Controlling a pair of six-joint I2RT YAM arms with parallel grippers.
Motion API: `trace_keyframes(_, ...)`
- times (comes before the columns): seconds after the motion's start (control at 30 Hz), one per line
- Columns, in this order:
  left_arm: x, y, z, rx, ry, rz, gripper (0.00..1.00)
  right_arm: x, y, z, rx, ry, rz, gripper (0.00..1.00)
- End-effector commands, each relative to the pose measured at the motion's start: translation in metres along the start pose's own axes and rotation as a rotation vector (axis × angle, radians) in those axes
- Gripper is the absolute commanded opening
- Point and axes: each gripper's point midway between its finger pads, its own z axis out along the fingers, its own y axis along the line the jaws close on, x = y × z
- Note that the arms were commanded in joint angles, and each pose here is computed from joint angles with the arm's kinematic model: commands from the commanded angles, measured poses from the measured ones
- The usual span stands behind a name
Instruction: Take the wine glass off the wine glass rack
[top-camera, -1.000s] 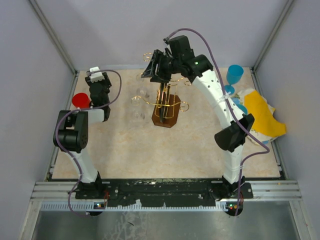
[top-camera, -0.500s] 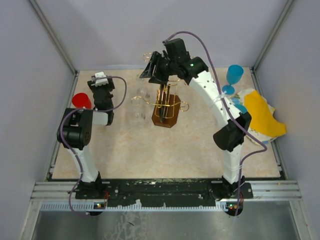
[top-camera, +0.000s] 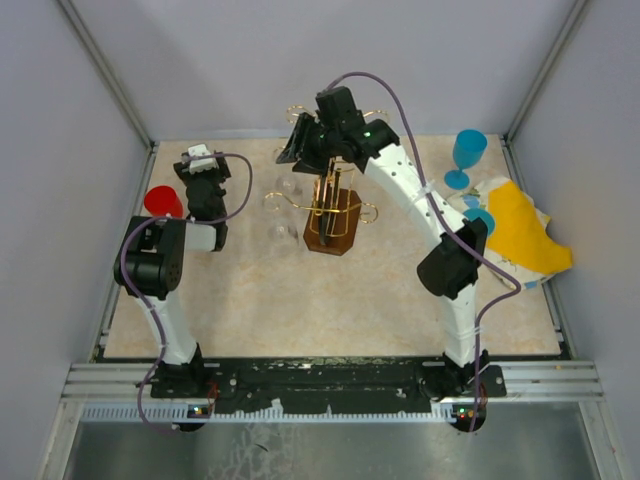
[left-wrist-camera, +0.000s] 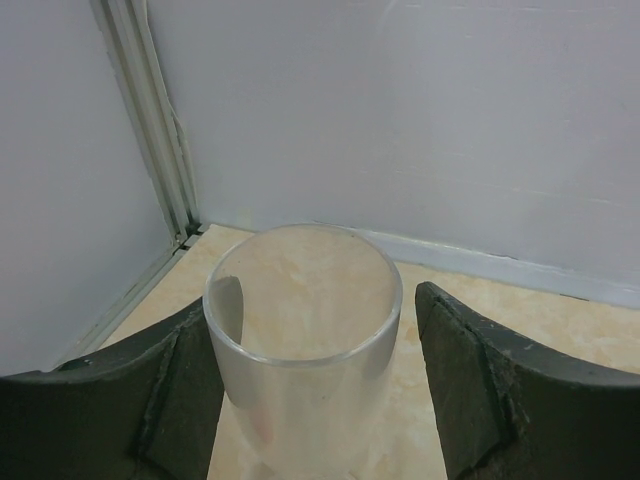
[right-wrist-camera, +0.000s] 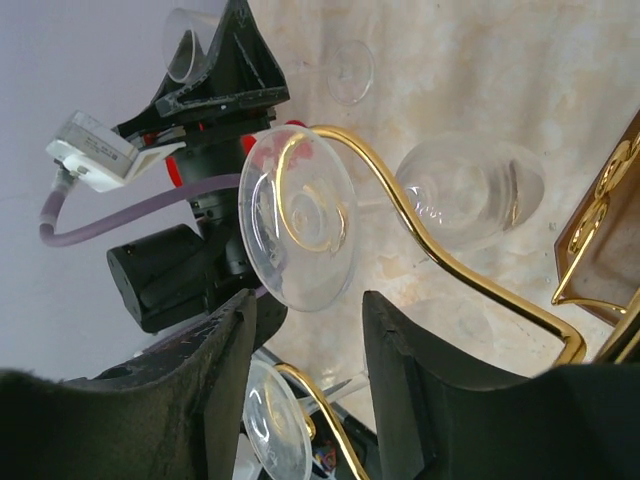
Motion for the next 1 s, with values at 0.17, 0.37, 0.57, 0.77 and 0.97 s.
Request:
trace_keyframes(0.17,-0.009,-0.006,0.001,0.024,-0.026,-0.032,0.79,-0.022,0.016,-0.001,-0.051,-0.095,-0.005,0.38)
trace_keyframes(0.37,-0.010,-0.007,0.001,0.026,-0.023,-0.036,0.79,-0.022,0.017,0.005,-0.059,-0.087,-0.006,0.35)
trace_keyframes(0.57,-0.020,-0.015,0.002,0.073,-0.037,-0.051,0.80,-0.025,0.018,0.013,-0.080,-0.096,-0.007,0.39)
trace_keyframes(0.77,-0.023,-0.016,0.004,0.082,-0.028,-0.055,0.81,-0.026,0.017,0.018,-0.094,-0.106,-0.004,0.20)
trace_keyframes(0.97,-0.026,-0.019,0.003,0.095,-0.022,-0.068,0.82,-0.028,0.021,0.014,-0.114,-0.118,-0.007,0.03)
